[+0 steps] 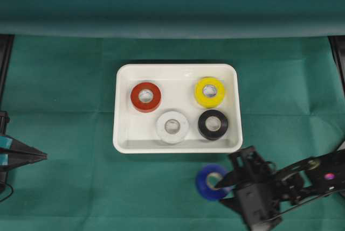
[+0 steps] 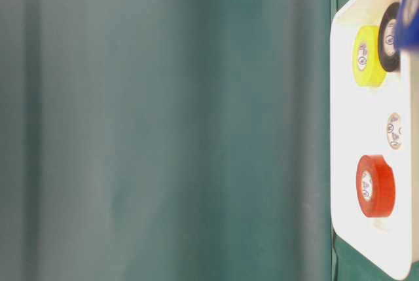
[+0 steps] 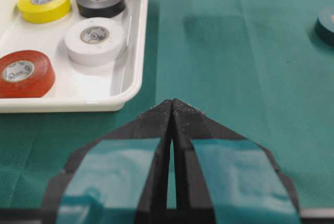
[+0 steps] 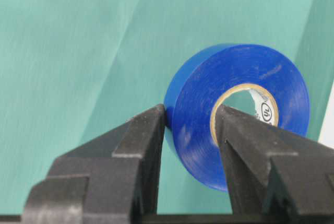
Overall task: Put the tape into the white case with the right arm.
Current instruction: 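Carry the blue tape into the tray's top centre and release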
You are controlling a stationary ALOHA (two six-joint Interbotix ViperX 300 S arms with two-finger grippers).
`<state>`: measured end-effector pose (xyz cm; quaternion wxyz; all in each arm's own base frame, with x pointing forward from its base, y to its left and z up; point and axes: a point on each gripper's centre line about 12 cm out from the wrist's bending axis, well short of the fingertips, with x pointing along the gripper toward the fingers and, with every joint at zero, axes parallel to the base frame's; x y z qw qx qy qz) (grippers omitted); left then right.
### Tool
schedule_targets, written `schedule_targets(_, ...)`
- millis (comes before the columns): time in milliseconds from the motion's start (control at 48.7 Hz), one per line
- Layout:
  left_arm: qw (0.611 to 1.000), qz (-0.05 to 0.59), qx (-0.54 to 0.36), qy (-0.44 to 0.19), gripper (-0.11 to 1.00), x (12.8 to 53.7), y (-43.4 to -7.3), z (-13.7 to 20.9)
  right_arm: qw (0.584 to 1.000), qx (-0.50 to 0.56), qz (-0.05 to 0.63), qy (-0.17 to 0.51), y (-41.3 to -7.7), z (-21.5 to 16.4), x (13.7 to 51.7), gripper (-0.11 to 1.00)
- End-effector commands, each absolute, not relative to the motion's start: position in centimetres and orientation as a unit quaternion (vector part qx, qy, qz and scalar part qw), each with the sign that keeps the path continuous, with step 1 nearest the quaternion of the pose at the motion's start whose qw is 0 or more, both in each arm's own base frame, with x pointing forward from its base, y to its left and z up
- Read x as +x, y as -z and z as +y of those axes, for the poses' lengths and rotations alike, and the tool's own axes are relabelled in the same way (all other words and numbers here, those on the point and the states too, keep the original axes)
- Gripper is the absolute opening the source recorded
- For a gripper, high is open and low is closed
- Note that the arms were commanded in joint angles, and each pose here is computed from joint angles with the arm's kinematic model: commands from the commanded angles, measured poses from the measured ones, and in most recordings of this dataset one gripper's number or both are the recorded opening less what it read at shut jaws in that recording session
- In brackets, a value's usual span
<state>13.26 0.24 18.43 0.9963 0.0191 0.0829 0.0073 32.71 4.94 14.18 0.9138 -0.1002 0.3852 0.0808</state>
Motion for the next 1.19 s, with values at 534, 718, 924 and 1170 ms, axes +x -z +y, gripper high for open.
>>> schedule_targets(534, 0.997, 0.079, 0.019, -0.009, 0.00, 13.4, -18.8, 0.3, 0.922, -0.107, 0.370, -0.046, -15.8, 3.6, 38.4, 0.03)
schedule_targets(718, 0.997, 0.078, 0.018, -0.009, 0.00, 13.4, -18.8, 0.3, 0.923, -0.109, 0.370, -0.010, -15.9, 0.0, 38.7, 0.03)
schedule_targets(924, 0.997, 0.079, 0.018, -0.009, 0.00, 13.4, -18.8, 0.3, 0.924, -0.109, 0.364, 0.037, -16.4, -4.8, 38.9, 0.03)
schedule_targets(1170, 0.997, 0.078, 0.019, -0.009, 0.00, 13.4, -18.8, 0.3, 0.932, -0.105, 0.338, 0.077, -17.1, -10.3, 39.0, 0.03)
